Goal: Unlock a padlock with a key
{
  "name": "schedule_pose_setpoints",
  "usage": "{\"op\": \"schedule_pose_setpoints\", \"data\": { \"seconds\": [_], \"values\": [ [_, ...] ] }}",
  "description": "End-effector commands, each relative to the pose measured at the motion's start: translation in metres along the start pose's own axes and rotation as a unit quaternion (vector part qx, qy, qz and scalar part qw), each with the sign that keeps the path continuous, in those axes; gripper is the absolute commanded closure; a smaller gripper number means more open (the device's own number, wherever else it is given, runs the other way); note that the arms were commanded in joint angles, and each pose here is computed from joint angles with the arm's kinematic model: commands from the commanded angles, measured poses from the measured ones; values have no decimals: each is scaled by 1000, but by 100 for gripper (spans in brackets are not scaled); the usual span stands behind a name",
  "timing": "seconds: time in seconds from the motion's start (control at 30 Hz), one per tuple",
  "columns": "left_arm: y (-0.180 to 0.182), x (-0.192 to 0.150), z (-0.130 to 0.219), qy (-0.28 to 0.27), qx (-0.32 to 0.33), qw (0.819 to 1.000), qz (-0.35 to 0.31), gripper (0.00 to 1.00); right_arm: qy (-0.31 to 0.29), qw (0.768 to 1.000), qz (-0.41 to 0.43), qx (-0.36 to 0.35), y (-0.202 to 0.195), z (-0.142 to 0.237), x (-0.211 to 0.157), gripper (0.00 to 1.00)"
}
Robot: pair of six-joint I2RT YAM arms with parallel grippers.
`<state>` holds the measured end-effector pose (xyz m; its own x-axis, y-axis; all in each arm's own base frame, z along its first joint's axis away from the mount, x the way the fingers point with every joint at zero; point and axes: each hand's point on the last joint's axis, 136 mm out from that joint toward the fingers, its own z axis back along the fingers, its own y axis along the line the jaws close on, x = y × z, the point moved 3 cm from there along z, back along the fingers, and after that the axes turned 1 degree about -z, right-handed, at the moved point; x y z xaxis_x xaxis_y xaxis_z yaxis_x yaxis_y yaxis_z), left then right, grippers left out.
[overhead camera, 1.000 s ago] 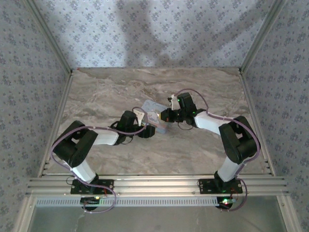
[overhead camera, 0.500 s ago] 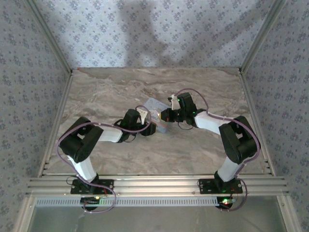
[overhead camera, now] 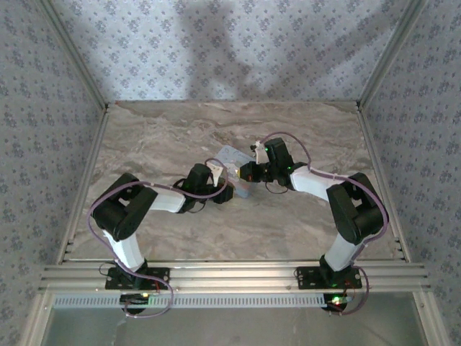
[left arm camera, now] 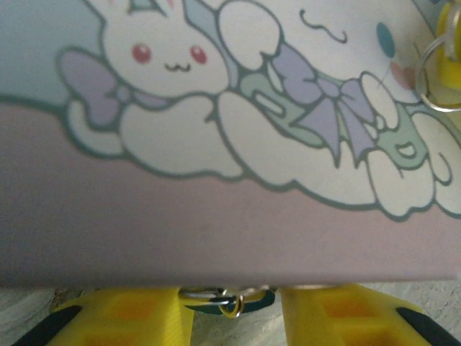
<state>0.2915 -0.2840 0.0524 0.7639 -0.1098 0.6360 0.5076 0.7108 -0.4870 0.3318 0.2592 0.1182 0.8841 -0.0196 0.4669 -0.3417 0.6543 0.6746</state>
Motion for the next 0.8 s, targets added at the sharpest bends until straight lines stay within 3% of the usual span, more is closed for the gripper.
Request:
{"op": "schedule_pose_setpoints", "data": {
  "seconds": [0.0, 0.23, 0.53, 0.77],
  "values": [
    [-7, 8, -4, -10, -11, 1000, 2, 66, 51, 998, -22, -33, -17, -9, -29, 100],
    [-9, 14, 2, -21, -7, 1000, 9, 73, 34, 999, -4, -26, -9, -5, -23, 100],
    [-23, 23, 18, -33, -31, 998, 46, 75, -47, 995, 92, -4, 29, 31, 8, 100],
    [-36, 31, 28, -22, -47, 995, 81, 75, -81, 986, 141, -27, 26, 62, -20, 100]
  ]
}}
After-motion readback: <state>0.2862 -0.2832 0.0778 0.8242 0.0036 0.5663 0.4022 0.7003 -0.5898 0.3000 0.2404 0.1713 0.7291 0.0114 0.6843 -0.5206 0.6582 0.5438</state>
